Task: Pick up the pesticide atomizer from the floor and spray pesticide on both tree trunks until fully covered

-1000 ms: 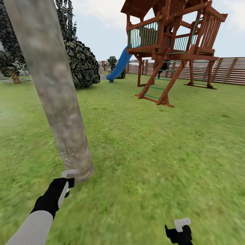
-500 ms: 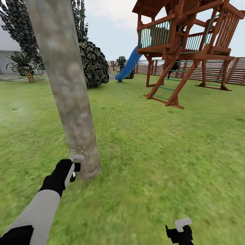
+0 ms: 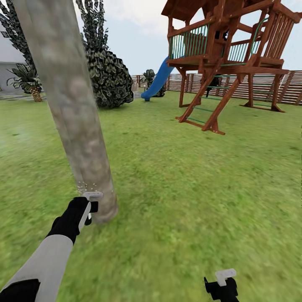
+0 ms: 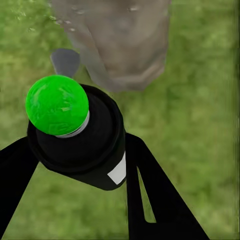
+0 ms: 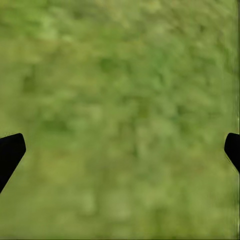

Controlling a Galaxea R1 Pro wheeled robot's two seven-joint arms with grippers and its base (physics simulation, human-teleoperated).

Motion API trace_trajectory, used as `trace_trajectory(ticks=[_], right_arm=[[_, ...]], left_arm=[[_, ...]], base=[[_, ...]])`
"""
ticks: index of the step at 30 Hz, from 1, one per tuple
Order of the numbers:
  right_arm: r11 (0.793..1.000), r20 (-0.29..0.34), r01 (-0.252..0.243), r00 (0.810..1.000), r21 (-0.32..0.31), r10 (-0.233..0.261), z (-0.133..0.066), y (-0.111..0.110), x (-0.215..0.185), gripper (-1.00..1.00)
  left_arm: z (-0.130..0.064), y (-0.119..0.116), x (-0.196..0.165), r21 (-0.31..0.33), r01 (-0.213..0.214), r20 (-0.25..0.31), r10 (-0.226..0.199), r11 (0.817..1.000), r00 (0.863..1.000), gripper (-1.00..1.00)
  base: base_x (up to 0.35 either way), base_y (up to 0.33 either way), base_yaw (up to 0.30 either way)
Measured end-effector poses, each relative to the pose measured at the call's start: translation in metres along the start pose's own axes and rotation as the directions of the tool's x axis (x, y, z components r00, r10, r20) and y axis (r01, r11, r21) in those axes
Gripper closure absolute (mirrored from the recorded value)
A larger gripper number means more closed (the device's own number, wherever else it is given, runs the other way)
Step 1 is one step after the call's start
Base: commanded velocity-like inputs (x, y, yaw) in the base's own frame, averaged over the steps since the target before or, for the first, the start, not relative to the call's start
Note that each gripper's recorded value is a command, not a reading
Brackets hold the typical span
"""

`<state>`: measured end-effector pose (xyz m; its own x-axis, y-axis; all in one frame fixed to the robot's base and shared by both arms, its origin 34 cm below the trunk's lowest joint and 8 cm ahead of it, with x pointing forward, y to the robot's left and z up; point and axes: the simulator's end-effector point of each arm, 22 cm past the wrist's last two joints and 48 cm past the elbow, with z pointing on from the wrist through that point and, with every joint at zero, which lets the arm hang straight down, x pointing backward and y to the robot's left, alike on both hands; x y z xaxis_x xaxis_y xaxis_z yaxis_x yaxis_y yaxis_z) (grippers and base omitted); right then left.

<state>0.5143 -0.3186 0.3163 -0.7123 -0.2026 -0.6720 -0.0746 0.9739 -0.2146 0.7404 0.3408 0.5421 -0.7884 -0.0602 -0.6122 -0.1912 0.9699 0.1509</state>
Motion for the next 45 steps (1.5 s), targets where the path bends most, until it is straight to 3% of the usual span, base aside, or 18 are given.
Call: trace_trajectory(ticks=[10,23,31,34,38,45], right_arm=[[1.0,0.0,0.0,1.0,-0.002,0.0,0.0,0.001,0.0,-1.0],[1.0,0.001,0.0,1.0,-0.002,0.0,0.0,0.001,0.0,-1.0],[1.0,0.0,0.0,1.0,-0.003,0.0,0.0,0.002,0.0,-1.0],[1.0,0.0,0.0,1.0,-0.003,0.0,0.0,0.002,0.0,-1.0],[1.0,0.0,0.0,1.0,-0.003,0.0,0.0,0.002,0.0,-1.0],[1.0,0.0,0.0,1.0,-0.003,0.0,0.0,0.002,0.0,-1.0]], left_arm=[[0.0,0.003,0.0,-0.006,0.003,0.001,-0.003,1.0,1.0,1.0],[-0.001,-0.001,0.0,-0.005,0.0,0.003,0.0,1.0,1.0,1.0],[0.001,0.005,0.001,-0.013,0.0,0.002,0.0,1.0,1.0,1.0],[0.004,0.012,0.011,-0.025,-0.004,-0.011,0.004,1.0,1.0,1.0],[0.014,0.031,0.051,-0.053,-0.018,-0.062,0.015,0.998,0.998,1.0],[0.017,0.03,0.066,-0.054,-0.025,-0.086,0.02,0.998,0.996,1.0]], base=[[0.013,-0.274,0.105],[0.221,-0.2,0.075],[0.096,-0.249,0.25],[0.001,-0.272,0.277],[0.07,-0.268,0.276],[0.018,-0.035,0.056]])
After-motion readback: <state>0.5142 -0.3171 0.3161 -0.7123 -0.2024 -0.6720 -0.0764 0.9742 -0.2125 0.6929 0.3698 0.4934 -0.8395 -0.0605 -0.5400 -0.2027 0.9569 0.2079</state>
